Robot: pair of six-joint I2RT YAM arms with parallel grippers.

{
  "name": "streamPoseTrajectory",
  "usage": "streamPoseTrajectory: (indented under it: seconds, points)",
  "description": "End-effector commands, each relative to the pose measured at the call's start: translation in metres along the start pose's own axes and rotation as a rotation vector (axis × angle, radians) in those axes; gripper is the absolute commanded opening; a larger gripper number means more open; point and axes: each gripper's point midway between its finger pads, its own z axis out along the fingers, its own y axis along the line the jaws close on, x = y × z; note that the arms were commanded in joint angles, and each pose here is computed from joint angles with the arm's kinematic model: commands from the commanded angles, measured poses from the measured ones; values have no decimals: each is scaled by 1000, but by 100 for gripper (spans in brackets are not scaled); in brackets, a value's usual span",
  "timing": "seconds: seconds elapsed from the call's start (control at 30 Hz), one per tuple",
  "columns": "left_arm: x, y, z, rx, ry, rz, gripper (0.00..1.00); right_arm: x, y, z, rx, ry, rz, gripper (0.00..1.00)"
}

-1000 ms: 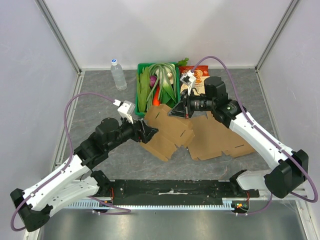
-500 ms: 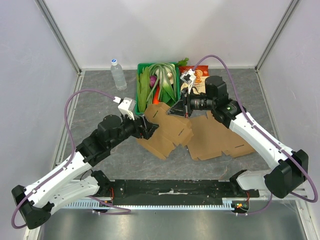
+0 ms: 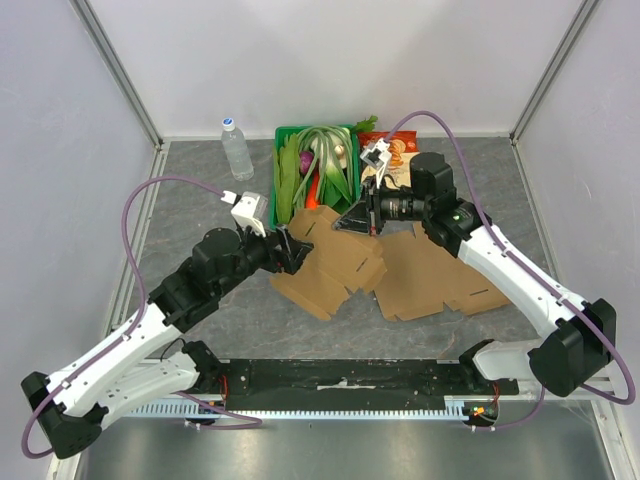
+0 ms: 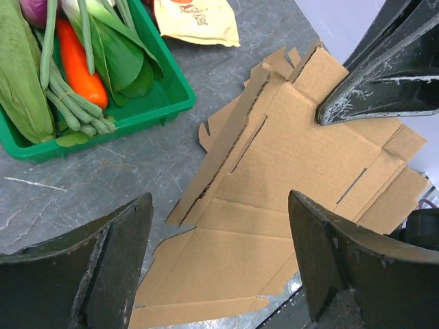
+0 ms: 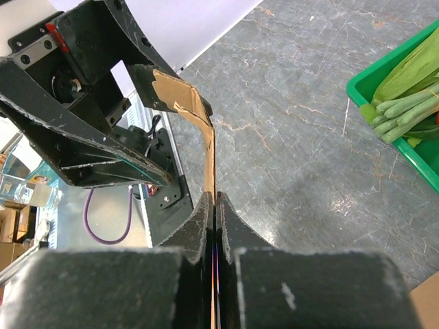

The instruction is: Fold the paper box

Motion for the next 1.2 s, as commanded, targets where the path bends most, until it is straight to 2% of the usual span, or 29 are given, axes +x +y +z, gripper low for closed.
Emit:
streamPoseTrajectory:
  seconds: [0.0,0.17,0.3,0.43,0.63,0.73,0.83,0.87,0.97,1.17]
  points:
    - [-20,-15,-3,64,-43,47,86,-11,14,-6,-42,-38,-39,0]
    - [-18,-29,0,129,-20,27,79,-14,15,-7,-39,-47,-45,0]
    - [-14,-36,-5,167,1,11,64,-16,12,-6,-25,-52,-45,0]
    - [-10,-38,-11,182,9,-30,57,-14,2,-3,8,-53,-41,0]
    - [11,-43,4,221,67,-79,57,-5,1,9,31,-50,-66,0]
    - [23,-25,14,131,78,-97,59,20,-12,17,96,16,-117,0]
    - [28,4,8,7,25,-110,66,48,-40,19,225,108,-154,0]
    - [29,17,0,-36,-13,-119,72,63,-49,21,251,146,-178,0]
    - [49,35,-8,-75,-33,-129,80,93,-61,29,266,217,-222,0]
    - [67,59,-2,-121,-113,-131,73,131,-83,46,281,274,-281,0]
